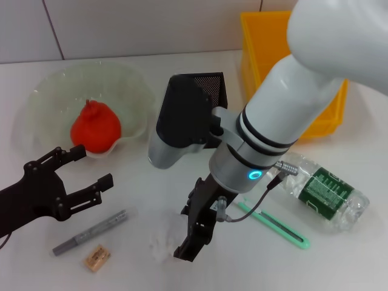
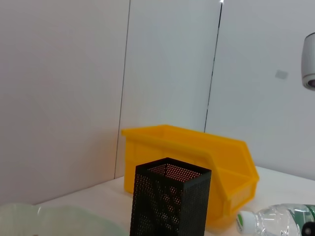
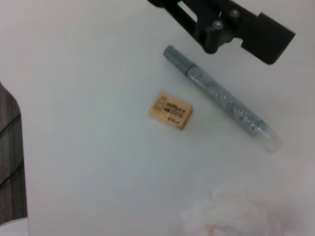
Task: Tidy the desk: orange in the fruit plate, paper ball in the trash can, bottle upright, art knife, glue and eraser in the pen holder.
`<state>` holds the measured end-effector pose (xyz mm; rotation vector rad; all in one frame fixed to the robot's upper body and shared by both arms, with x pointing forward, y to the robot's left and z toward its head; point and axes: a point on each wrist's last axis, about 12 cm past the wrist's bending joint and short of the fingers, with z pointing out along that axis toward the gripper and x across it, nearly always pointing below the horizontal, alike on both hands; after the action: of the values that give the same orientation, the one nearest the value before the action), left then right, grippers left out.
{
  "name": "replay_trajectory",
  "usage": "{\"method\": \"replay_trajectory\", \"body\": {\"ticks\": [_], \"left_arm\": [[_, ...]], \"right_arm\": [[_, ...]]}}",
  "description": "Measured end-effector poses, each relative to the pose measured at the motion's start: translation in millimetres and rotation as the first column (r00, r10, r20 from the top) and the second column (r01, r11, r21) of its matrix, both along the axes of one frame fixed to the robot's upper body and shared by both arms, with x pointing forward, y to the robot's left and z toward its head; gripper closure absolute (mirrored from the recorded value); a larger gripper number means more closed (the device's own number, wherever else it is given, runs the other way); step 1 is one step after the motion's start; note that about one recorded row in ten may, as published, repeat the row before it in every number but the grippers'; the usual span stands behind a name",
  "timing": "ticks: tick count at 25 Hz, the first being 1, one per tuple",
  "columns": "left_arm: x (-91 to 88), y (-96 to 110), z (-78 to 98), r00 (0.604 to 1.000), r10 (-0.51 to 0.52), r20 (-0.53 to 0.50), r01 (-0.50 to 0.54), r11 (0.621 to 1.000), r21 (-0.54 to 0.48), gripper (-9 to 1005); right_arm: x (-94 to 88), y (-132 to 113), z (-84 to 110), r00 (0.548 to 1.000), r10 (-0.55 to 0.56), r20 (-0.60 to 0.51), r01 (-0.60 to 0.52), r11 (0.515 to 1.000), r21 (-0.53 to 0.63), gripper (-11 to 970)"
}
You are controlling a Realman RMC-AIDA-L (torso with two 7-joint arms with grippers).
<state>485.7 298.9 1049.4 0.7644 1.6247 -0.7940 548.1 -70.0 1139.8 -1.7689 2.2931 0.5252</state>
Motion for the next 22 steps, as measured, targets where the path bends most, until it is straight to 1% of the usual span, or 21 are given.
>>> {"method": "replay_trajectory", "body": {"ticks": [8,19,22], "left_arm": [[-0.6,-0.4,-0.9,1.0,-0.001,-0.003,0.001,1.0,-0.001,134],[-0.3,-2.4,-0.9,1.0,-0.012,-0.004,0.012,1.0,0.002,135],[0.0,-2.6,-0.8,1.0,-0.013,-0.003,0.013,1.0,0.003,135]], "right_arm": [[-1.8,5.4,-7.9,0.999,0.012,0.03,-0.012,1.0,-0.006,168],[-0.3,5.3,-7.3,1.0,-0.006,0.03,0.006,1.0,0.003,331],[2.4,3.7,-5.0,0.999,-0.025,0.029,0.025,1.0,0.017,462]]}}
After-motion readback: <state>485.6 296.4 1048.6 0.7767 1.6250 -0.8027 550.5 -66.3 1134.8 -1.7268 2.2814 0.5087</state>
